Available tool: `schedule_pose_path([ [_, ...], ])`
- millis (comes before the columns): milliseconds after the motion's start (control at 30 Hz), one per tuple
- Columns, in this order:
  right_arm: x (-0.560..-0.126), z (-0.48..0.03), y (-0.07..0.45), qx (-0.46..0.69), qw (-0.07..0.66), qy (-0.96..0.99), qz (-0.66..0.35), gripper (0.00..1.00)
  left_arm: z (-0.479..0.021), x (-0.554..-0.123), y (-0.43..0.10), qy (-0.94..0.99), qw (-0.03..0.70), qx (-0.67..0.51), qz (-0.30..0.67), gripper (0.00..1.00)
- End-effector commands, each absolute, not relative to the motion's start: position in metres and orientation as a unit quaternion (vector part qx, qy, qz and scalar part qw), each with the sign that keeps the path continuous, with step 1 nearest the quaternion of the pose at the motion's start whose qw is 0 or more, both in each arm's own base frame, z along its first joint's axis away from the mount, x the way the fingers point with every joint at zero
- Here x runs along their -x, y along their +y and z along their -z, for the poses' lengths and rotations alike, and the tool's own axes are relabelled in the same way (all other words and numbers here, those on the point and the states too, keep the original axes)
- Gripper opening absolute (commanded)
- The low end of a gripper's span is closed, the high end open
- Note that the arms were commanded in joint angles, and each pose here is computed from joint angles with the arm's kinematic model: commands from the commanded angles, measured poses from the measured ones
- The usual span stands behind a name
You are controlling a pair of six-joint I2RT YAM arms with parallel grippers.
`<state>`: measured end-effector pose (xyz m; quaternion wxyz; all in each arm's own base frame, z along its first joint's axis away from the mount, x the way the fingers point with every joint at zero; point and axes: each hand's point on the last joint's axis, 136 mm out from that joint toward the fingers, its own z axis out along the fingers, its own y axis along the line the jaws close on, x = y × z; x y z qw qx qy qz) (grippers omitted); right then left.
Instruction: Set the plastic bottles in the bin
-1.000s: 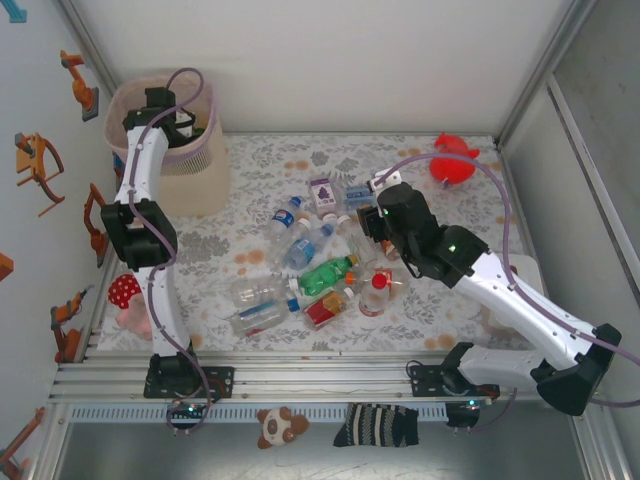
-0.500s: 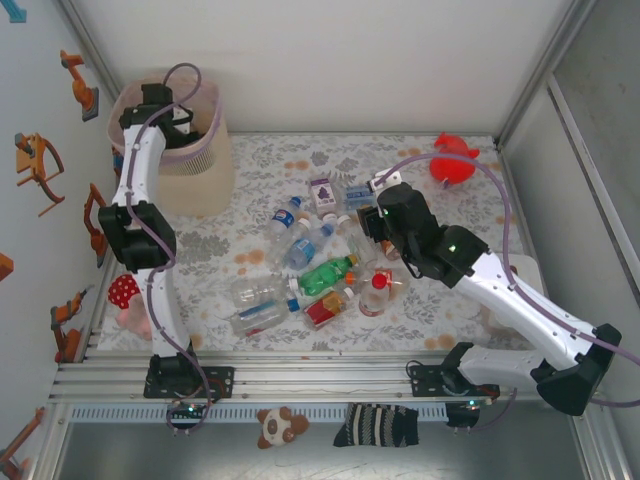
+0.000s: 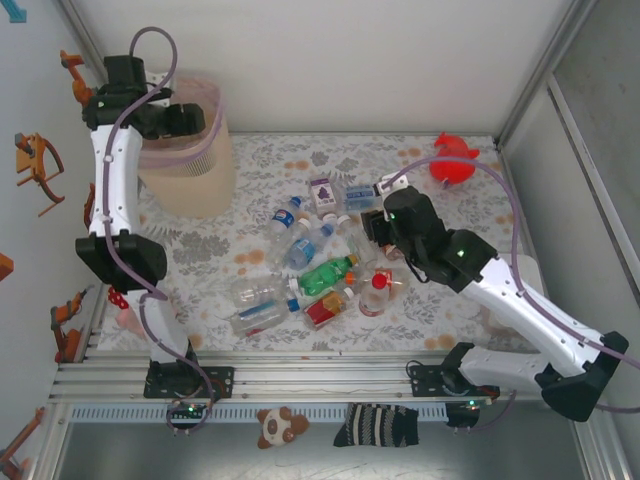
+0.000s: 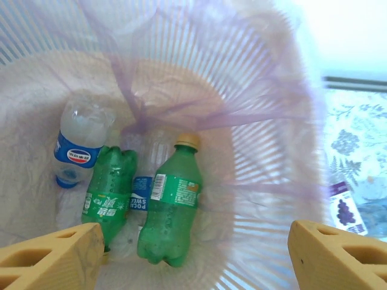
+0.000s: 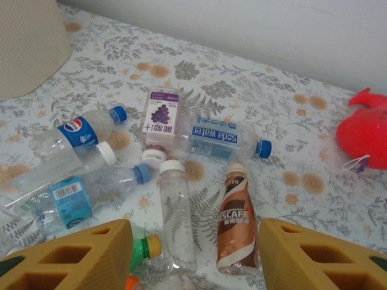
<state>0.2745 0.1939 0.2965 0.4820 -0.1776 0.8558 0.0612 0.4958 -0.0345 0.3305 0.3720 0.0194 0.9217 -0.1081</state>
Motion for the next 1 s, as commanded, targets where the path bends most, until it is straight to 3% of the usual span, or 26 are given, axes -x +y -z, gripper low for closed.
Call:
schedule_pose_path([
  [0,-0.263,-0.290,0.186,0.165,0.470,0.864,-0.073,0.56,-0.369,-0.478,-0.049,0.901,0.408,-0.029,0.143,0.79],
  [433,-0.212,-0.246,0.187,0.219,0.399,0.878,-0.149,0.56,-0.420,-0.408,-0.087,0.830,0.488,-0.050,0.267,0.79],
  [800,-0.190,-0.204,0.202,0.263,0.381,0.861,-0.211,0.69,-0.403,-0.352,-0.133,0.798,0.479,-0.070,0.361,0.80],
  [967,-0.192,-0.182,0.197,0.257,0.377,0.869,-0.193,0.69,-0.393,-0.340,-0.146,0.798,0.465,-0.073,0.376,0.80],
])
